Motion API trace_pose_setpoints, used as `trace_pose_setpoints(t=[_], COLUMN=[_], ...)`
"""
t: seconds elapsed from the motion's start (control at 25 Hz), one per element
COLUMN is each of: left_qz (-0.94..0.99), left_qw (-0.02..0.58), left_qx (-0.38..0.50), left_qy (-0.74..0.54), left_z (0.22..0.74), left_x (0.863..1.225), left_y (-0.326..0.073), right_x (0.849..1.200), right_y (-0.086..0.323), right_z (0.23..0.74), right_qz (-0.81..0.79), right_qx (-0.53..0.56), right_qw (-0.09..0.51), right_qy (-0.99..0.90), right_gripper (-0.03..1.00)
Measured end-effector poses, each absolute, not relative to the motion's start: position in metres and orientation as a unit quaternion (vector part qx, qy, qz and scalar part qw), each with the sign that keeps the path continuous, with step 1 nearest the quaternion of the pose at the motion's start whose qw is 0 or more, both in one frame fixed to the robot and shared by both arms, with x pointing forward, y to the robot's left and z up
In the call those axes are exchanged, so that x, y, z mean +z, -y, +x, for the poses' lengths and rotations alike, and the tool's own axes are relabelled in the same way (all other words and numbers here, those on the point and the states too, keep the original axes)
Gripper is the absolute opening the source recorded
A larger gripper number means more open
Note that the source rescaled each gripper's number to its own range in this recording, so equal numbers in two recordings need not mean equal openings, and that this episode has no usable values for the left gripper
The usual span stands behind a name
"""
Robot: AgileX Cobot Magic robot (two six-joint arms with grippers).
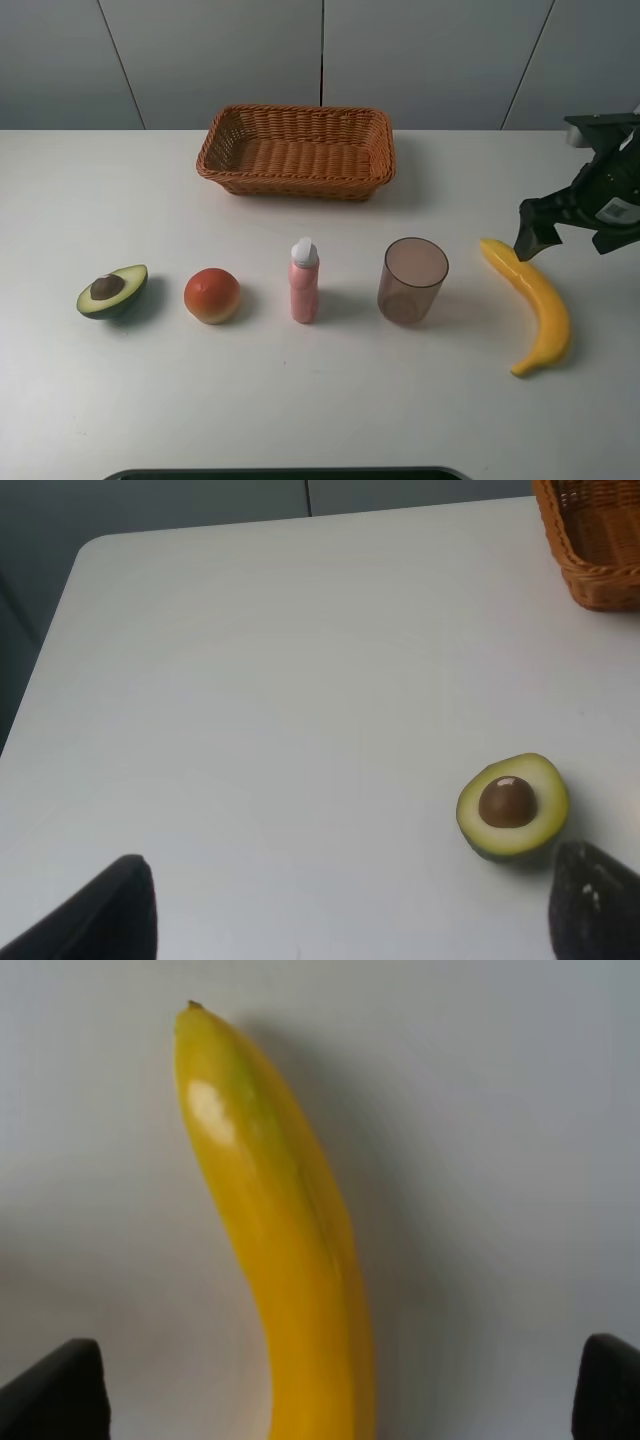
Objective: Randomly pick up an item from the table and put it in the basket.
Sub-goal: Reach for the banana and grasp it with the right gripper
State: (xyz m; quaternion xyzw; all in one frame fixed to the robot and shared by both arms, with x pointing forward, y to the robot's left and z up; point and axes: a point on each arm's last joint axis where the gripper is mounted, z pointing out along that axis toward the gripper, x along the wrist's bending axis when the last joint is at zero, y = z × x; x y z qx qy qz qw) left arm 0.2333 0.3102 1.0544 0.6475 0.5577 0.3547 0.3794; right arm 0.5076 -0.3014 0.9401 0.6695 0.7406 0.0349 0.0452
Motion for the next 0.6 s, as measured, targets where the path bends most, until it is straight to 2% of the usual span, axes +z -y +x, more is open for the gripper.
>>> trace_pose_setpoints(t=[0.28,0.6], left_qz=[0.647,0.647], left_qw=[0.379,0.379], left_qx=[0.355,0.355], left_qy=[-0.558,-0.558], left_z=[0.233,0.233], left_x=[1.054,1.054], left_y=[-0.31,-0.31], right_x=[0.903,0.884], right_y=[0.302,0.302], right_z=[0.515,0.513], right_qz=[0.664,0.662], right_qx=[0.005,0.004], right_qw=[0.013,0.013], right_qy=[-0.747,-0.749], right_gripper=[1.0,1.0])
